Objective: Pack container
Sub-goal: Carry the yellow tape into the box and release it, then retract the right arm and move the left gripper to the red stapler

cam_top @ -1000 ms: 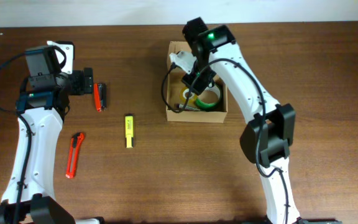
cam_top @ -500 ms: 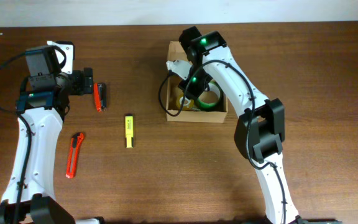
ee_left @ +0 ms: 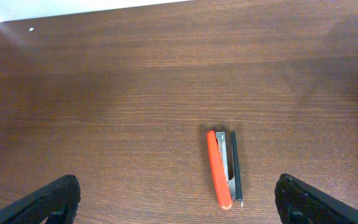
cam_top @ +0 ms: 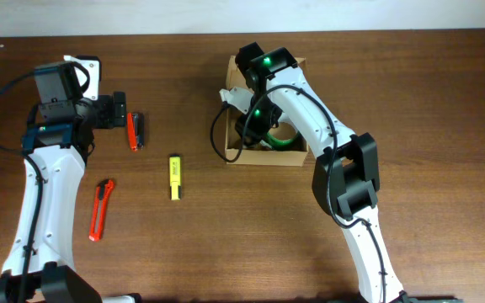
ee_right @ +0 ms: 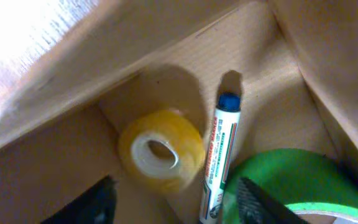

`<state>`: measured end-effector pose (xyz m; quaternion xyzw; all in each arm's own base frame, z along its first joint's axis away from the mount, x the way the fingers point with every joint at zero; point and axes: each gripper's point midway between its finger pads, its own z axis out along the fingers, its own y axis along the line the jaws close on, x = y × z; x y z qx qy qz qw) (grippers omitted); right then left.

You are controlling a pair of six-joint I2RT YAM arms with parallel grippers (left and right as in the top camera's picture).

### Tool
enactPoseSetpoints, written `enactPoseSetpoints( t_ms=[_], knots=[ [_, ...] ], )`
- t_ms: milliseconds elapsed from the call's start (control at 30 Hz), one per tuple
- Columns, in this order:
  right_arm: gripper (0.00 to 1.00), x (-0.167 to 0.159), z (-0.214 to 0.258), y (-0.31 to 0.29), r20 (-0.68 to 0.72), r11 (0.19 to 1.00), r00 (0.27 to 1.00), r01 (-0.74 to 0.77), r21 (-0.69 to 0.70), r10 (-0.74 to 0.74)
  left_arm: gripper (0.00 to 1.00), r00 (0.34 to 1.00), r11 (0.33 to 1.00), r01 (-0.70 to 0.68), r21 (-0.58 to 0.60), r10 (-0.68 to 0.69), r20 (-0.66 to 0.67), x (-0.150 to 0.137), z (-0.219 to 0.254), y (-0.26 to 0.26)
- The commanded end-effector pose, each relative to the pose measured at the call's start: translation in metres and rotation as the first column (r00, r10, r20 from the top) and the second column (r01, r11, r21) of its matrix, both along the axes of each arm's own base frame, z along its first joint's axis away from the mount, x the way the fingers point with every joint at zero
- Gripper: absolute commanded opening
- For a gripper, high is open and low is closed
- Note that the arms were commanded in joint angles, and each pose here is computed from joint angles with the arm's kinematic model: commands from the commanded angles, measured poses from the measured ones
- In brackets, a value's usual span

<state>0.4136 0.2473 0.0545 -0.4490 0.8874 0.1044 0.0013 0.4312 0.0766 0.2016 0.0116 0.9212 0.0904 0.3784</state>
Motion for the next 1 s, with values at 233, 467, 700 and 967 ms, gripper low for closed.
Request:
enactPoseSetpoints(
  t_ms=[233, 467, 700, 967],
  knots=[
    [0.82, 0.022, 0.074, 0.005, 0.160, 0.996, 0.984, 0.074, 0.048, -0.081, 1.00, 1.000, 1.000, 0.005, 0.015, -0.005, 0.005, 0.004, 0.004, 0.003],
    [0.88, 0.037, 0.180, -0.020, 0.403, 0.973, 0.885, 0.213, 0.092, -0.232, 0.99, 1.000, 1.000, 0.005, 0.015, -0.005, 0.005, 0.004, 0.004, 0.003],
    [0.88, 0.017, 0.249, -0.127, 0.509, 0.870, 0.725, 0.481, 0.107, -0.464, 0.99, 1.000, 1.000, 0.007, 0.012, -0.007, -0.008, 0.002, 0.002, 0.002],
    [0.93, -0.072, 0.279, -0.295, 0.424, 0.508, 0.371, 0.817, 0.275, -0.826, 1.00, 0.998, 0.998, 0.058, 0.008, -0.058, -0.004, -0.009, 0.015, -0.021]
  ],
)
